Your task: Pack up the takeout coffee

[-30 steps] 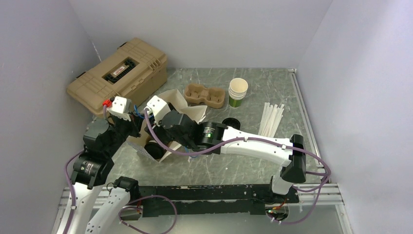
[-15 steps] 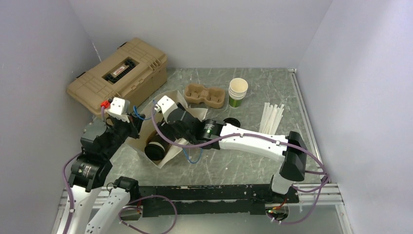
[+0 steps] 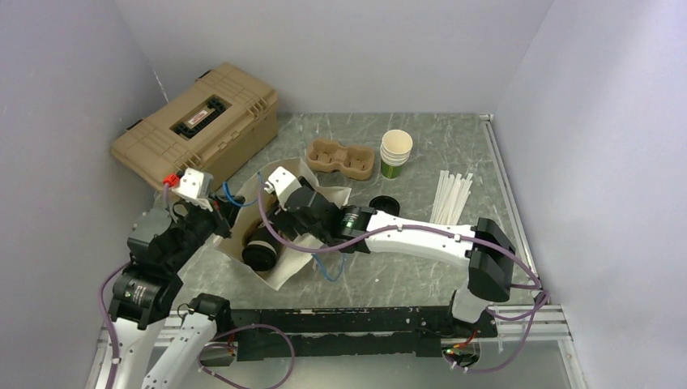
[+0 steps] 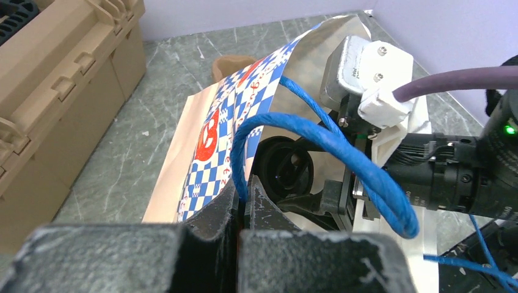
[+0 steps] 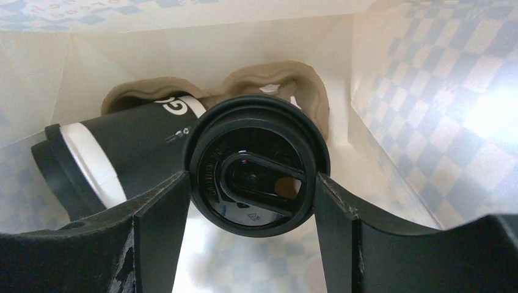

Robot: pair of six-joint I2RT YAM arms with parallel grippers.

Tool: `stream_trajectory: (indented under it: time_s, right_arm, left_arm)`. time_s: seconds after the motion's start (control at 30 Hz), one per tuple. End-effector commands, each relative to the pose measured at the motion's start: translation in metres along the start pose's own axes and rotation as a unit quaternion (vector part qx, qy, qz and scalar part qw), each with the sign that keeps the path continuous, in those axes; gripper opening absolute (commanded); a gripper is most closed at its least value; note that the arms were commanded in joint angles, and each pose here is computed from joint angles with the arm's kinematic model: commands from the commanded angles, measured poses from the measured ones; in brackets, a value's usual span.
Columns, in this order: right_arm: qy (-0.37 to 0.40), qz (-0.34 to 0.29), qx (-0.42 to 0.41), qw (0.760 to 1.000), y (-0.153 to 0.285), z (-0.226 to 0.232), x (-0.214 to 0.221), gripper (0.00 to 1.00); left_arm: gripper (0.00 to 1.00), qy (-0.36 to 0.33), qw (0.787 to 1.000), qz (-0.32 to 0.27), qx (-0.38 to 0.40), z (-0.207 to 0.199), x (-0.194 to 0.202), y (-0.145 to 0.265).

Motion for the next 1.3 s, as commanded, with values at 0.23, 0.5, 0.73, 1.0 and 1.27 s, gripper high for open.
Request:
stream_trajectory:
  time_s: [0.23,0.5,0.73,1.0,1.27]
  right_arm:
    - [-0.03,-0.069,-0.004,0.997,0.014,-0.011,-0.015,0.47]
    - [-0.028,-0.074,-0.006,0.997,0.017,-0.012,-0.017,0.47]
    - [-0.034,-0.058,-0.008,0.998,0.013,-0.007,0.003,0.46]
    - [-0.041,-0.052,-0.017,0.998,0.003,0.001,0.013,0.46]
    - [-0.044,-0.031,-0.034,0.998,-0.02,-0.005,0.005,0.46]
  left_arm:
    - [0.0,0.027,0.998,-0.022,0.044,-0.018,-0.016,0.012]
    - [0.0,0.036,0.998,-0.022,0.048,-0.021,-0.019,0.014]
    - [0.0,0.043,0.998,-0.021,0.05,-0.023,-0.019,0.017]
    - [0.0,0.053,0.997,-0.017,0.045,-0.02,-0.015,0.013]
    - [0.0,0.05,0.999,0.002,-0.01,-0.004,-0.004,-0.003]
Point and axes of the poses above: each gripper's point midway between its finger pads, its own y axis back along the fingers, its own z axis along the line the jaws close on, x = y × z, the point moved 8 cm from there along y, back along the fingers, and after that the axes turned 11 degrees about y, right-handed, at the moved point
